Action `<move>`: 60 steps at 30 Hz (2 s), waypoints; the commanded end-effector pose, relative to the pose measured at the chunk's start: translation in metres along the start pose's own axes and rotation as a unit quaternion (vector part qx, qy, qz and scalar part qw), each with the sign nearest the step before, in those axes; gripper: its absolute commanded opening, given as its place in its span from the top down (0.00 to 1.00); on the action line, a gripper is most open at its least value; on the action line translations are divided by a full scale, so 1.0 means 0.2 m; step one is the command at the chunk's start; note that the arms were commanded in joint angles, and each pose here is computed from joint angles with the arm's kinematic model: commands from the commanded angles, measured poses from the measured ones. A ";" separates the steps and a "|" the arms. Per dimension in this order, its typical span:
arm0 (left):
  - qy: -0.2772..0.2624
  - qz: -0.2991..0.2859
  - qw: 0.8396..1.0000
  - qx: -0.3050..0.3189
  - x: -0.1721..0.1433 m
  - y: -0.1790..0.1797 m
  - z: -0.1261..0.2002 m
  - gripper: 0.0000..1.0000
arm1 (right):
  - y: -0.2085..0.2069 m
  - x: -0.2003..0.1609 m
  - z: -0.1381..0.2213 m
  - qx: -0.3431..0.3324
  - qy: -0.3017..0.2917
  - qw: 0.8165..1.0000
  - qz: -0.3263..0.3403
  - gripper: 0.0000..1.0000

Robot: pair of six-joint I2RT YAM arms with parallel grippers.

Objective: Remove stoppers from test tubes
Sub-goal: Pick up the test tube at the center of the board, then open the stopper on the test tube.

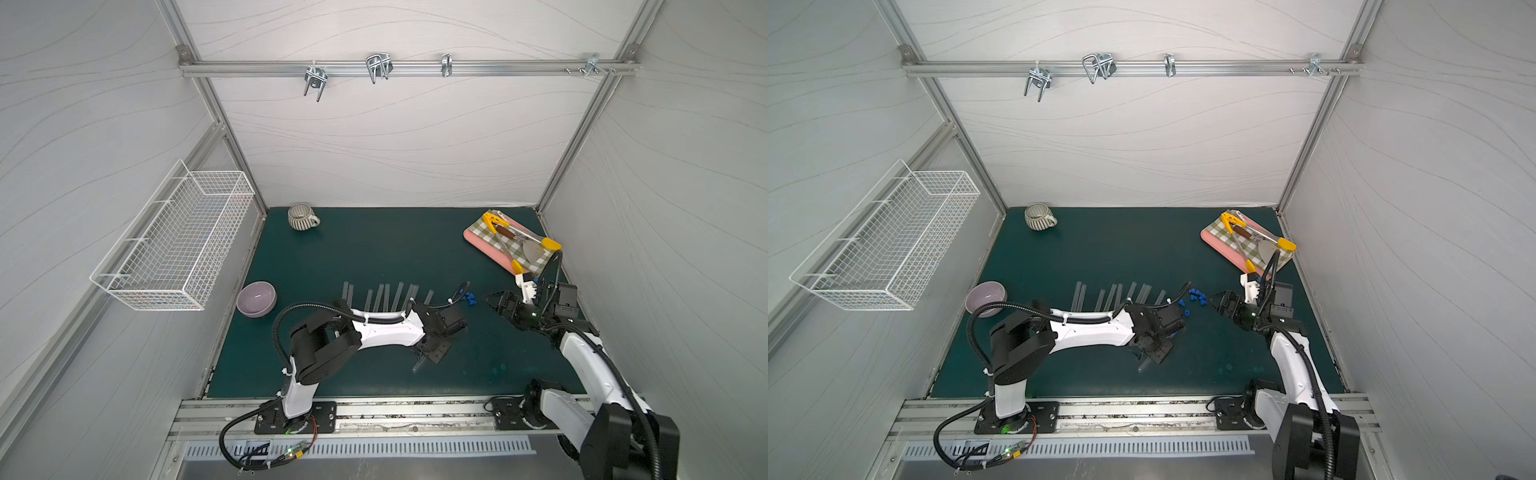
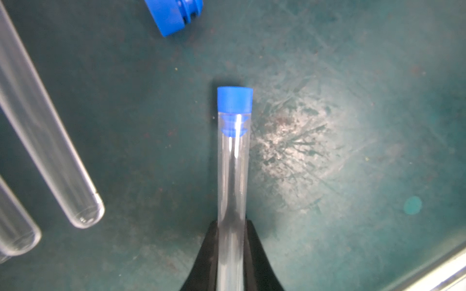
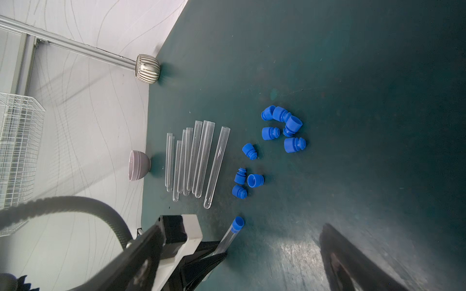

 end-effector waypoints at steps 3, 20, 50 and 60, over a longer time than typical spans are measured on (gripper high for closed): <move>-0.040 -0.013 0.999 -0.034 0.01 0.02 0.11 0.94 | 0.03 -0.01 -0.03 0.022 0.024 0.999 0.004 0.05; -0.191 -0.064 0.979 -0.021 -0.11 0.22 0.53 0.93 | 0.48 -0.08 -0.20 0.157 0.152 0.968 0.126 0.22; -0.229 -0.071 0.969 -0.057 -0.15 0.23 0.61 0.93 | 0.70 -0.19 -0.39 0.258 0.238 0.925 0.148 0.65; -0.228 -0.077 0.969 -0.058 -0.16 0.22 0.60 0.94 | 0.71 -0.18 -0.39 0.254 0.231 0.927 0.150 0.73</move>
Point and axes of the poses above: each gripper's point midway between its finger pads, its own z axis back along the fingers, its own y axis along the line the jaws close on, x = y × z, the point moved 7 cm from there along z, back along the fingers, and after that the axes turned 8 degrees about z, right-handed, at the moved point
